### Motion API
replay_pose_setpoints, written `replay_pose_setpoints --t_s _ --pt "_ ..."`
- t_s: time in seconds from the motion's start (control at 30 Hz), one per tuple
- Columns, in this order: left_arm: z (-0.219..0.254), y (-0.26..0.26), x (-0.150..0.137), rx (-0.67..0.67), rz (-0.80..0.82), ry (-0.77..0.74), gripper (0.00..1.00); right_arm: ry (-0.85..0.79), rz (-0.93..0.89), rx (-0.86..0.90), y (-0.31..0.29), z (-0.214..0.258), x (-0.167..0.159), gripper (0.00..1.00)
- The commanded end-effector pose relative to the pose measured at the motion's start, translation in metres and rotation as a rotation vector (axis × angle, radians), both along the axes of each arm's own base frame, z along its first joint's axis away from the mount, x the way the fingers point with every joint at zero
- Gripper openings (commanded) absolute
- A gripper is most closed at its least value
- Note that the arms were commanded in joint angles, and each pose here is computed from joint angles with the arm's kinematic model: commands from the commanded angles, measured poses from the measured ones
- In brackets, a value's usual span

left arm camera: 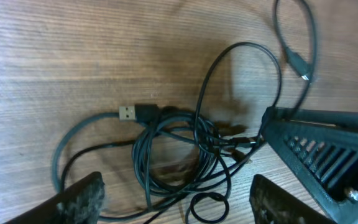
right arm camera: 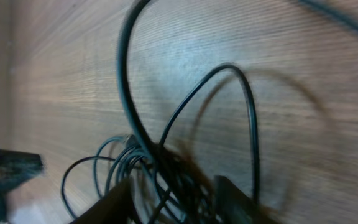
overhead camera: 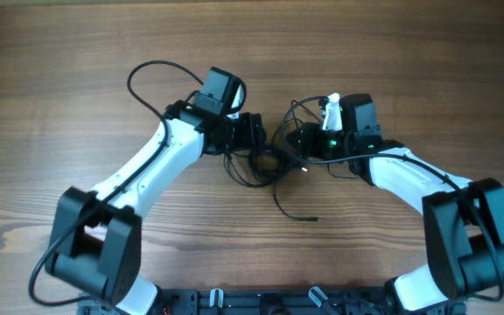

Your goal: Untangle cables

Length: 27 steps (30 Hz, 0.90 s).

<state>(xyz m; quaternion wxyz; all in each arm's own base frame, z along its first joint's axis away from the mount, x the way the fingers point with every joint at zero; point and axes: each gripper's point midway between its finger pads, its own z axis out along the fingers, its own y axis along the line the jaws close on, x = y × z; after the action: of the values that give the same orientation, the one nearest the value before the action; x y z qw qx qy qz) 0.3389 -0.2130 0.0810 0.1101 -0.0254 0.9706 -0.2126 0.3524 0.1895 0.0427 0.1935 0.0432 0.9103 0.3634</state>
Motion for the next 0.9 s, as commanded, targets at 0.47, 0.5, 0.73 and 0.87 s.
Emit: replay_pose_setpoints --t_s 0.47,0.5,0.73,0.87 --pt "-0.097 0.007 -0.02 0.129 -0.005 0.225 0.04 -0.302 0.131 0.24 -0.006 0.135 0.001 0.05" --pt "-0.098 0.009 -0.02 0.141 -0.022 0.219 0.04 -0.331 0.126 0.225 -0.008 0.142 0.0 0.05" --pt "-0.094 0.081 -0.015 0.36 0.11 0.232 0.04 -0.558 -0.094 0.054 -0.085 0.222 0.001 0.05" --pt "-0.082 0.129 -0.001 0.373 0.244 0.228 0.04 -0.602 -0.375 -0.048 -0.169 0.248 -0.008 0.05"
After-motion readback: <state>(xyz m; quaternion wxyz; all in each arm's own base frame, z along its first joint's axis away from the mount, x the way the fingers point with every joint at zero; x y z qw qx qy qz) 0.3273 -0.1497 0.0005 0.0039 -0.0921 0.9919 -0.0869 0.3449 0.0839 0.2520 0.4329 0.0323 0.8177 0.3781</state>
